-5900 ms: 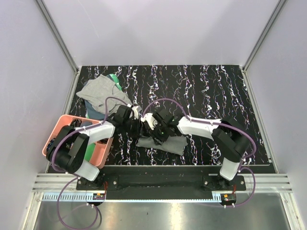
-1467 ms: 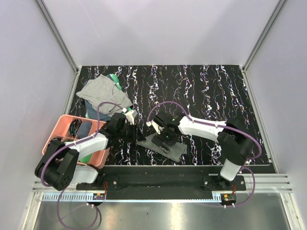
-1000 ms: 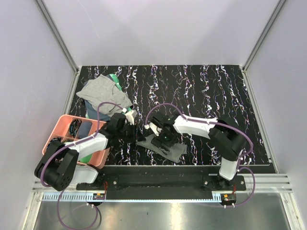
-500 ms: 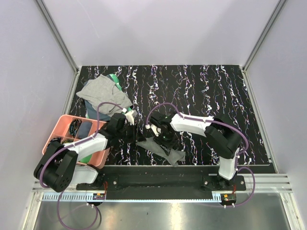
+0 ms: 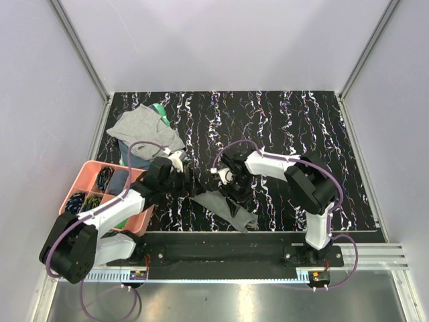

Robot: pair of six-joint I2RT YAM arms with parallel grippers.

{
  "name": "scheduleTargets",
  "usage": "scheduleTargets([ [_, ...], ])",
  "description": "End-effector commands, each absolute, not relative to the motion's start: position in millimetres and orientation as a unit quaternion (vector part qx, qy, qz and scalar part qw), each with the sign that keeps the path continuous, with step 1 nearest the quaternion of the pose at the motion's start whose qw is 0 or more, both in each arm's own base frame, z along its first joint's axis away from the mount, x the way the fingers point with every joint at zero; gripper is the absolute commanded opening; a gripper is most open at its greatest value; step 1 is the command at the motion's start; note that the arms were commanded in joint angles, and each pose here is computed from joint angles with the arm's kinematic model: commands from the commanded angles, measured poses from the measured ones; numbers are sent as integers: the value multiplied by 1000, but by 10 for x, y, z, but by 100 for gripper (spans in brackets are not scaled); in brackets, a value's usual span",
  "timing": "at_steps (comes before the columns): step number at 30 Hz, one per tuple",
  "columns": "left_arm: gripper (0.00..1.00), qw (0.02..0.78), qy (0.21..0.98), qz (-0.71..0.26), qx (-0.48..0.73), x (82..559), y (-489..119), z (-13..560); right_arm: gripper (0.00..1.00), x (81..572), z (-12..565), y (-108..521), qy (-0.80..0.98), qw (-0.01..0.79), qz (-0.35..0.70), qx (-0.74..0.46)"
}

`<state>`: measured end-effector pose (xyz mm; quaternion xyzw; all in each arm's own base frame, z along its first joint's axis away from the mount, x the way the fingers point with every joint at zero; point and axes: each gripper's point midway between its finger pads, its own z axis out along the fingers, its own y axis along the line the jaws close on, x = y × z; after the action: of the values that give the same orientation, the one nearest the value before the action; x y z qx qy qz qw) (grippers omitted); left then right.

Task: Fold the napkin, place the utensils inside, and roll it up
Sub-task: Roll the napkin with the utensil

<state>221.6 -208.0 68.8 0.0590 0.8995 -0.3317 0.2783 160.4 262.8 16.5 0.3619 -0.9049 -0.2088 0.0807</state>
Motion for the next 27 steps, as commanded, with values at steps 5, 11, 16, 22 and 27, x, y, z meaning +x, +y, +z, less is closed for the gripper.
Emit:
scheduleTargets([
  [5,86,305,886,-346,51,2343,-2151,684,44,1632,136,2846,-865,110,-325,367],
  [11,84,308,885,-346,55,2425,-2191,594,43,1672,61,2861,-853,134,-354,360],
  [16,71,302,883,-355,58,2499,-2272,530,43,1724,9,2844,-855,142,-352,354],
  [22,38,268,888,-367,68,2404,-2327,402,50,1861,34,2822,-866,126,-340,344],
  [27,22,237,900,-360,69,2349,-2323,288,76,2068,215,2783,-894,75,-292,332],
])
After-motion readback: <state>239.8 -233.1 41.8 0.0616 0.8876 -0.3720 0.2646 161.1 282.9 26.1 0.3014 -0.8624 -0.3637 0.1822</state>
